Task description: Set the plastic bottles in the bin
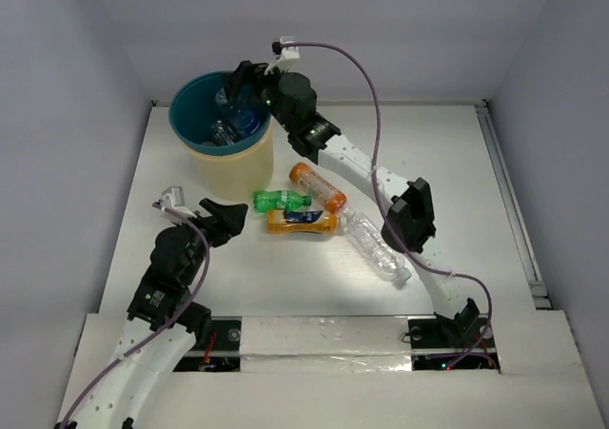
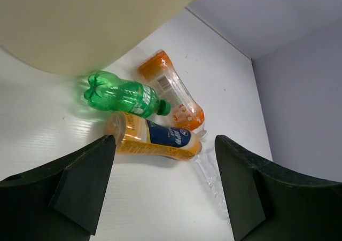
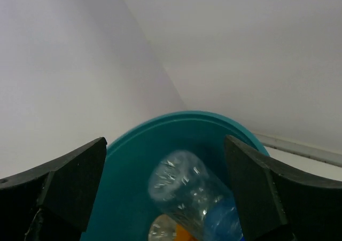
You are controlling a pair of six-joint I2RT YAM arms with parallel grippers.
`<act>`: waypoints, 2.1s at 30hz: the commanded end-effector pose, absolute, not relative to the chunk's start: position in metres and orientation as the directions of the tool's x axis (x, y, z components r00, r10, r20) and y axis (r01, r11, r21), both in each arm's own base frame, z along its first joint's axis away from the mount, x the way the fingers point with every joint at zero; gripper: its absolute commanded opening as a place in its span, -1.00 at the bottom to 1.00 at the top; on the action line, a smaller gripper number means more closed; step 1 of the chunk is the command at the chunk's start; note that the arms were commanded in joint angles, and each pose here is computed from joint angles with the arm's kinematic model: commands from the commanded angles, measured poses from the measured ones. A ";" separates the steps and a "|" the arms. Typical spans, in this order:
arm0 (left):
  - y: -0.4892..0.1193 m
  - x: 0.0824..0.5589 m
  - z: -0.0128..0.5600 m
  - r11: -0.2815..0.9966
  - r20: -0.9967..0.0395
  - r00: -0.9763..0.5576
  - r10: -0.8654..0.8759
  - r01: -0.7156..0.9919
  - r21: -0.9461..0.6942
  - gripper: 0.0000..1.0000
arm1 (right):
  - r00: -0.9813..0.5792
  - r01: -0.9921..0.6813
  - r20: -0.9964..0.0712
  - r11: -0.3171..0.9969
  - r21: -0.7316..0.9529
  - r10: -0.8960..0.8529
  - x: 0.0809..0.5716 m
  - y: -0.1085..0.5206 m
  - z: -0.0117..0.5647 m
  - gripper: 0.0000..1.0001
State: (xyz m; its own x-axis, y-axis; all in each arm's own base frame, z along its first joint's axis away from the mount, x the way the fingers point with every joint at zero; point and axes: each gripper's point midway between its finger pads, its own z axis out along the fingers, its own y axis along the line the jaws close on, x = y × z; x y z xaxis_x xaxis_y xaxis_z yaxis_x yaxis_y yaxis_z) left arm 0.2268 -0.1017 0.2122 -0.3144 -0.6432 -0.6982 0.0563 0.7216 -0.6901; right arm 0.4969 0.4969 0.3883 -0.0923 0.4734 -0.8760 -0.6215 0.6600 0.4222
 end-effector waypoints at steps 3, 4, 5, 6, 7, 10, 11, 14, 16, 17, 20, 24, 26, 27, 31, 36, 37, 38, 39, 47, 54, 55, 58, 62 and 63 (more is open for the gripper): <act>-0.123 0.230 0.229 0.669 -0.673 -0.345 -0.654 0.152 -0.727 0.43 | 0.058 -0.728 -0.814 0.583 0.362 0.578 0.434 0.449 0.533 0.87; -0.129 0.230 0.232 0.663 -0.674 -0.361 -0.644 0.177 -0.728 0.41 | 0.024 -0.713 -0.839 0.597 0.367 0.544 0.435 0.450 0.511 0.83; -0.136 0.232 0.228 0.664 -0.672 -0.392 -0.629 0.179 -0.726 0.40 | 0.023 -0.714 -0.840 0.597 0.365 0.542 0.429 0.444 0.511 0.75; -0.139 0.234 0.227 0.663 -0.670 -0.407 -0.621 0.184 -0.726 0.37 | 0.017 -0.711 -0.846 0.601 0.365 0.533 0.423 0.437 0.508 0.58; -0.149 0.233 0.228 0.652 -0.668 -0.431 -0.607 0.212 -0.728 0.32 | 0.049 -0.719 -0.828 0.595 0.359 0.558 0.401 0.413 0.536 0.10; -0.181 0.231 0.225 0.634 -0.655 -0.489 -0.576 0.239 -0.735 0.15 | 0.032 -0.670 -0.857 0.647 0.364 0.515 0.373 0.372 0.507 -0.81; -0.208 0.219 0.221 0.627 -0.649 -0.546 -0.530 0.263 -0.733 0.09 | -0.024 -0.628 -0.892 0.687 0.364 0.451 0.372 0.365 0.459 -0.89; -0.240 0.218 0.211 0.672 -0.662 -0.557 -0.502 0.230 -0.704 -0.17 | -0.033 -0.583 -0.901 0.724 0.368 0.432 0.340 0.316 0.448 -0.95; -0.269 0.206 0.207 0.666 -0.654 -0.587 -0.478 0.243 -0.705 -0.43 | -0.097 -0.537 -0.916 0.755 0.377 0.388 0.327 0.297 0.405 -0.97; -0.283 0.206 0.194 0.686 -0.652 -0.609 -0.453 0.229 -0.691 -0.53 | -0.093 -0.530 -0.910 0.754 0.389 0.404 0.310 0.277 0.411 -0.97; -0.321 0.197 0.180 0.687 -0.629 -0.650 -0.427 0.220 -0.693 -0.90 | -0.151 -0.488 -0.914 0.776 0.400 0.377 0.291 0.254 0.379 -0.95; -0.361 0.189 0.170 0.699 -0.615 -0.679 -0.401 0.207 -0.684 -0.98 | -0.133 -0.465 -0.905 0.781 0.417 0.404 0.266 0.218 0.385 -0.92; -0.380 0.188 0.168 0.702 -0.604 -0.690 -0.399 0.194 -0.685 -0.87 | -0.151 -0.468 -0.909 0.782 0.413 0.389 0.252 0.208 0.383 -0.81; -0.384 0.189 0.166 0.708 -0.599 -0.693 -0.401 0.180 -0.683 -0.56 | -0.158 -0.471 -0.910 0.781 0.411 0.384 0.249 0.206 0.383 -0.72; -0.401 0.188 0.154 0.719 -0.572 -0.711 -0.410 0.134 -0.682 0.54 | -0.176 -0.487 -0.915 0.776 0.402 0.363 0.235 0.198 0.381 0.27; -0.412 0.195 0.128 0.772 -0.569 -0.721 -0.396 0.074 -0.631 0.87 | -0.199 -0.544 -0.914 0.736 0.402 0.353 0.215 0.196 0.378 0.66; -0.410 0.199 0.124 0.787 -0.582 -0.710 -0.397 0.063 -0.613 0.89 | -0.207 -0.554 -0.914 0.728 0.403 0.348 0.213 0.198 0.376 0.71; -0.413 0.202 0.120 0.795 -0.587 -0.706 -0.397 0.054 -0.604 0.92 | -0.217 -0.564 -0.915 0.721 0.401 0.339 0.210 0.200 0.374 0.74; -0.414 0.203 0.116 0.805 -0.593 -0.703 -0.392 0.051 -0.591 0.96 | -0.227 -0.586 -0.916 0.705 0.399 0.330 0.206 0.203 0.373 0.76; -0.432 0.222 0.101 0.843 -0.627 -0.680 -0.379 0.026 -0.537 0.98 | -0.280 -0.635 -0.918 0.663 0.396 0.280 0.196 0.215 0.349 0.83; -0.432 0.243 0.076 0.864 -0.627 -0.687 -0.366 0.000 -0.503 0.98 | -0.276 -0.645 -0.921 0.658 0.389 0.274 0.190 0.211 0.344 0.86; -0.433 0.242 0.072 0.867 -0.624 -0.694 -0.359 0.000 -0.499 0.98 | -0.276 -0.645 -0.921 0.658 0.389 0.274 0.190 0.211 0.344 0.87; -0.434 0.245 0.057 0.872 -0.616 -0.704 -0.354 -0.011 -0.489 0.96 | -0.277 -0.645 -0.921 0.658 0.389 0.273 0.191 0.212 0.344 0.87; -0.439 0.246 0.042 0.880 -0.614 -0.714 -0.336 -0.007 -0.474 0.87 | -0.297 -0.683 -0.919 0.614 0.395 0.260 0.183 0.220 0.348 0.88; -0.441 0.245 0.041 0.879 -0.612 -0.717 -0.334 -0.002 -0.477 0.81 | -0.305 -0.697 -0.918 0.597 0.396 0.253 0.179 0.223 0.348 0.88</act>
